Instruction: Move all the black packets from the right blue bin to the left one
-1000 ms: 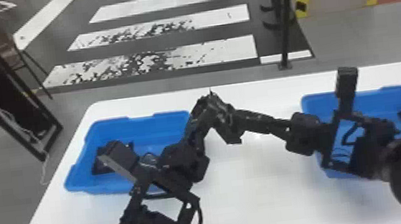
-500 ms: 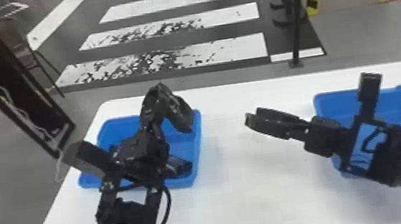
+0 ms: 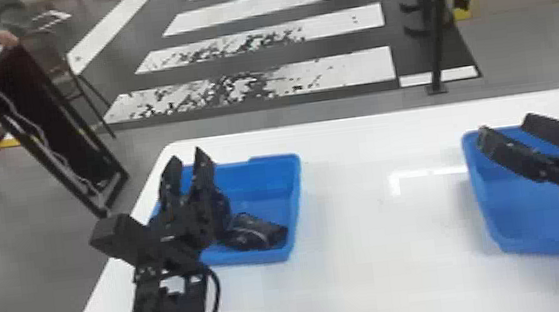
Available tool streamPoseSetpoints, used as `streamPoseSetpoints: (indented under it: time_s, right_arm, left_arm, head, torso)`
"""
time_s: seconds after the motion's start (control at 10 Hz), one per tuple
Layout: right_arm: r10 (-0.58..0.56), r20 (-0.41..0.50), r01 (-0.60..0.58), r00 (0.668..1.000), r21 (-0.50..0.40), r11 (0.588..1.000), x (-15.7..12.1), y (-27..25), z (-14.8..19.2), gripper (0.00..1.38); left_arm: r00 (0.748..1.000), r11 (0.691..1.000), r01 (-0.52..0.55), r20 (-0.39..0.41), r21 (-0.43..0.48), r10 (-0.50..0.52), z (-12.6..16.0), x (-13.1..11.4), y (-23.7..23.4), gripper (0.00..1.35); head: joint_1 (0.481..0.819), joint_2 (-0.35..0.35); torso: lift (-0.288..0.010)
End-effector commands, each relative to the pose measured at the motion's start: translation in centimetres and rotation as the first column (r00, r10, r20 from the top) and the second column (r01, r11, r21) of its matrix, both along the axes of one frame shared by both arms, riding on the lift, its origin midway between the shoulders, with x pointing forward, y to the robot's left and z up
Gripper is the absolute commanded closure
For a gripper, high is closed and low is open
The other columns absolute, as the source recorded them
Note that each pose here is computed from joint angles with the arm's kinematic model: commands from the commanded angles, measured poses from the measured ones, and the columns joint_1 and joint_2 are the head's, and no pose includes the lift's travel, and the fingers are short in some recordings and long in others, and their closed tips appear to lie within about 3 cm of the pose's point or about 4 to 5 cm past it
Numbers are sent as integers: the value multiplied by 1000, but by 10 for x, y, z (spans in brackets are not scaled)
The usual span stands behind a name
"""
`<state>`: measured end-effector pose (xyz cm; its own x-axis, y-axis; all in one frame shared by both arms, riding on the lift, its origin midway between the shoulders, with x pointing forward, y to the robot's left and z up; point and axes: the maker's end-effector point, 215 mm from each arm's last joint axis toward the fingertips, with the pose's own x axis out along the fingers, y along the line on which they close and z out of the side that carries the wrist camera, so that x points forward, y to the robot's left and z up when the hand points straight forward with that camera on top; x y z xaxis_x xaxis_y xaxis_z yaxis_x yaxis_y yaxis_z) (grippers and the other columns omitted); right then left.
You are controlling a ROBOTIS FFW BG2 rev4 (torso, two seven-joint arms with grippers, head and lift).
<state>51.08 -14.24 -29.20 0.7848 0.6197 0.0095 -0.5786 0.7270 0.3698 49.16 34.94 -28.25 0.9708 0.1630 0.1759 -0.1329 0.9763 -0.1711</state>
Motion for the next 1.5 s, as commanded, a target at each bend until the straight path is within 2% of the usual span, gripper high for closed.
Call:
streamPoseSetpoints:
  time_s: [0.0, 0.1, 0.2, 0.3, 0.4, 0.6, 0.7, 0.8, 1.1, 1.4]
  right_arm:
    - [-119, 29, 122, 993, -165, 979, -9, -46, 9, 136]
    - [-199, 58, 207, 978, -247, 947, -12, -72, 21, 137]
    - [-259, 44, 259, 965, -335, 906, -16, -90, 21, 137]
    - [-331, 12, 304, 944, -429, 851, -21, -111, 16, 131]
    - [-403, -45, 328, 914, -502, 800, -30, -131, 3, 128]
    - [-495, -77, 372, 865, -565, 737, -31, -166, -9, 133]
    - [-550, -87, 399, 830, -596, 696, -29, -193, -10, 133]
    - [-578, -105, 403, 809, -616, 677, -24, -209, -17, 134]
    - [-607, -184, 386, 773, -623, 681, -8, -232, -53, 136]
    - [-604, -253, 353, 756, -619, 702, -6, -235, -80, 131]
  left_arm:
    - [999, 999, 23, 40, -28, -22, 6, -6, -13, 128]
    - [997, 997, 50, 68, -58, -46, 10, -9, -27, 183]
    - [992, 990, 95, 89, -105, -86, 12, -11, -42, 194]
    - [988, 979, 138, 97, -152, -124, 14, -17, -60, 194]
    - [981, 970, 173, 115, -169, -155, 23, -25, -75, 194]
    - [967, 951, 236, 145, -200, -210, 44, -43, -101, 194]
    - [962, 940, 261, 144, -220, -234, 43, -48, -114, 194]
    - [958, 930, 280, 130, -236, -256, 37, -49, -125, 194]
    - [953, 923, 302, 110, -237, -283, 32, -46, -137, 196]
    - [953, 924, 302, 108, -236, -284, 31, -46, -136, 196]
  head:
    - [695, 245]
    - [695, 197]
    - [695, 152]
    - [695, 102]
    - [695, 81]
    - [695, -13]
    - [695, -56]
    - [695, -79]
    - [695, -172]
    - [695, -191]
  torso:
    - [-168]
    - [-168]
    - [-168]
    - [-168]
    - [-168]
    - [-168]
    - [-168]
    - [-168]
    - [-168]
    - [-168]
